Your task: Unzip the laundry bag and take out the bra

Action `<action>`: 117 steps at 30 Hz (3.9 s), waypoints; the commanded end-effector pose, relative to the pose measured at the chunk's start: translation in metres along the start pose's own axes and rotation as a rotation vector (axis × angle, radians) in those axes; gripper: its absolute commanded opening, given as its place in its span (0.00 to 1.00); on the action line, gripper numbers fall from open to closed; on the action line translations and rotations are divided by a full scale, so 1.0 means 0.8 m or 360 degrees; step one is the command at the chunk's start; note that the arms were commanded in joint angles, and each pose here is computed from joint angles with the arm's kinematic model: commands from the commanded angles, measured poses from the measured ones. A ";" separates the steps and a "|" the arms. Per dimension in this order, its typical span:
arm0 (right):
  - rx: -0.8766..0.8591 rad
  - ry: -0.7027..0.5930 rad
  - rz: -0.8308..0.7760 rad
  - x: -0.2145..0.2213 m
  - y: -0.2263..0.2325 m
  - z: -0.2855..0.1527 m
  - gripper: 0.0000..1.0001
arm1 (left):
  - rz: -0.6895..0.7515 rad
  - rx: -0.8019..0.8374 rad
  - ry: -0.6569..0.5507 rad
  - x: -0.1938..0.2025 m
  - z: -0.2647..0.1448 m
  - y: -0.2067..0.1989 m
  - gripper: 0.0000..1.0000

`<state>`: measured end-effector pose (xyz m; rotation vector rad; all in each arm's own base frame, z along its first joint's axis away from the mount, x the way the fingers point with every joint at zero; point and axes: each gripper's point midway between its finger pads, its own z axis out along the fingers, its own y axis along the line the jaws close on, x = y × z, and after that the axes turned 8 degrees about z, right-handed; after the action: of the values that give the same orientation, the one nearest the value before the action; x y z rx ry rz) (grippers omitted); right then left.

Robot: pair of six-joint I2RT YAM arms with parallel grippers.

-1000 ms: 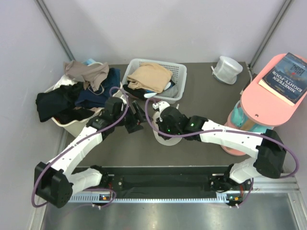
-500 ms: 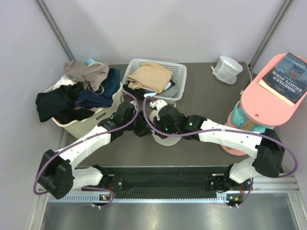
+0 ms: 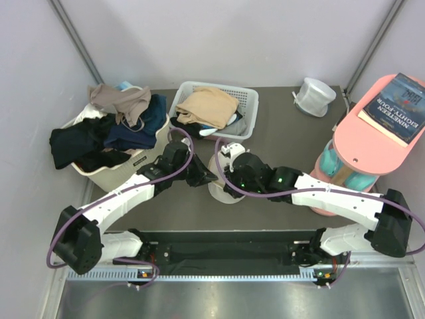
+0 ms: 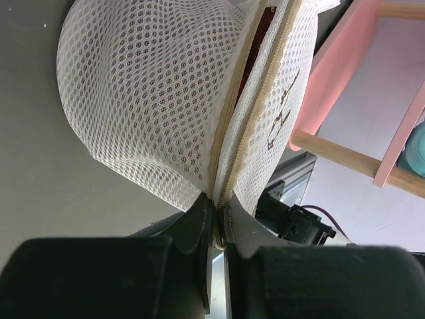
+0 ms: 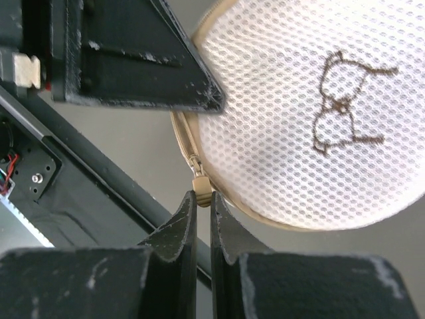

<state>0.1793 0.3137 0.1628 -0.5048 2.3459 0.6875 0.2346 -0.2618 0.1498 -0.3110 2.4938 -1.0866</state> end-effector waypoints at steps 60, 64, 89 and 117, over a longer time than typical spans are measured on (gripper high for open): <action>-0.0112 0.0030 -0.0093 0.006 0.051 -0.005 0.00 | -0.0002 0.0063 -0.0233 -0.059 -0.024 0.007 0.00; -0.0015 0.0065 -0.0095 0.024 0.022 -0.017 0.00 | -0.0039 0.0029 -0.0288 -0.067 -0.029 0.018 0.00; 0.0433 0.0140 0.0052 0.017 -0.136 0.018 0.00 | -0.0105 0.0153 -0.0298 -0.021 -0.050 0.063 0.00; 0.0148 0.0123 0.0112 -0.076 0.012 0.078 0.69 | 0.0140 -0.0012 -0.0427 -0.066 -0.080 0.043 0.75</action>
<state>0.2412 0.3412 0.1539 -0.4372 2.5017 0.5213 0.2296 -0.1761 0.1575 -0.4147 2.3079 -0.9712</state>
